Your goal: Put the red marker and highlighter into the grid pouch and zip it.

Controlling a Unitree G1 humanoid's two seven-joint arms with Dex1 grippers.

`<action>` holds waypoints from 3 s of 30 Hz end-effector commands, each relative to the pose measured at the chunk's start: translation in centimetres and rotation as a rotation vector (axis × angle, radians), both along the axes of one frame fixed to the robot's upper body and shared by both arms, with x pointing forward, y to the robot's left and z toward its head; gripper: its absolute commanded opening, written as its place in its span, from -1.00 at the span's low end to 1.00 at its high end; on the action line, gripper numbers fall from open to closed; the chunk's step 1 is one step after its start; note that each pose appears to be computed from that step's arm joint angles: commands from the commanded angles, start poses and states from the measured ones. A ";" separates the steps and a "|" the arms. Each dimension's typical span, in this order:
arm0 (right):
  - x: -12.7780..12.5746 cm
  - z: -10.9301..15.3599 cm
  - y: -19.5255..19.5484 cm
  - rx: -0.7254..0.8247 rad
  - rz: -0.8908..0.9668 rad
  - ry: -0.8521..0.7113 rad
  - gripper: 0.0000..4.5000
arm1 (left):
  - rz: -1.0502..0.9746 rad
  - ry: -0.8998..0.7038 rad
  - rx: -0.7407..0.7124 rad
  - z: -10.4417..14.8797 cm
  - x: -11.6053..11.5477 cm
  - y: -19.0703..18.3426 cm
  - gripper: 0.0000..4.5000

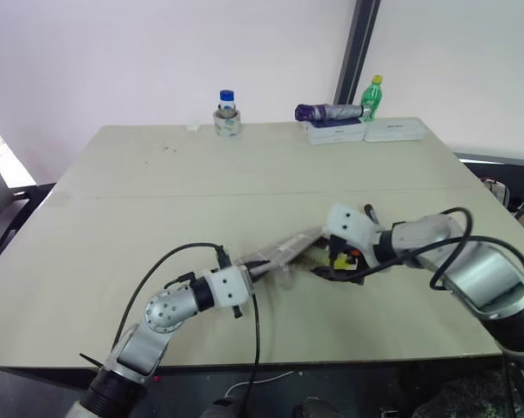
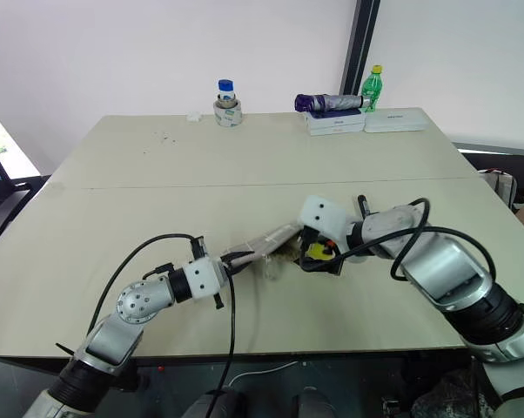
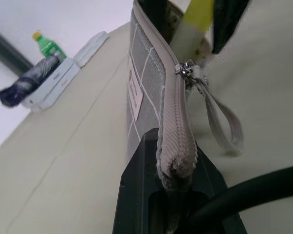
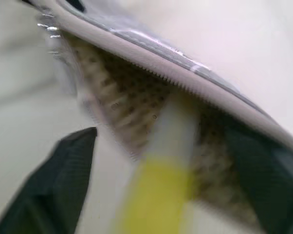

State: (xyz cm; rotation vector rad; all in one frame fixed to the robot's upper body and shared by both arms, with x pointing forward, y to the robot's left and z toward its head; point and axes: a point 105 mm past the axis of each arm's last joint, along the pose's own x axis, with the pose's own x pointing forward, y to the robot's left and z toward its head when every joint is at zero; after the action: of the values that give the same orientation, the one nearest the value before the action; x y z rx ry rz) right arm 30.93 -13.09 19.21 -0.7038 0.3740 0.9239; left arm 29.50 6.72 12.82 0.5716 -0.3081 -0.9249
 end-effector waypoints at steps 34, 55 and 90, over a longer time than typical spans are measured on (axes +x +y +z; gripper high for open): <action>8.5 -5.7 -14.3 0.228 -0.858 0.022 0.49 | 0.278 0.045 -0.244 2.4 2.9 2.1 -1.00; 0.5 2.7 -6.9 -0.001 -0.148 -0.144 -0.86 | 0.194 -0.044 -0.001 2.2 3.9 2.6 -1.00; 1.5 1.5 -4.1 -0.253 -0.008 -0.213 -0.86 | 0.036 -0.143 0.148 2.1 2.0 -0.5 -1.00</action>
State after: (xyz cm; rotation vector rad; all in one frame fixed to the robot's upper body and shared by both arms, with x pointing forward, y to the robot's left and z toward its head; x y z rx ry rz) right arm 32.31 -17.00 19.71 -0.9524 0.3427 0.8134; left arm 31.92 6.50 14.47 0.7525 -0.3299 -0.8651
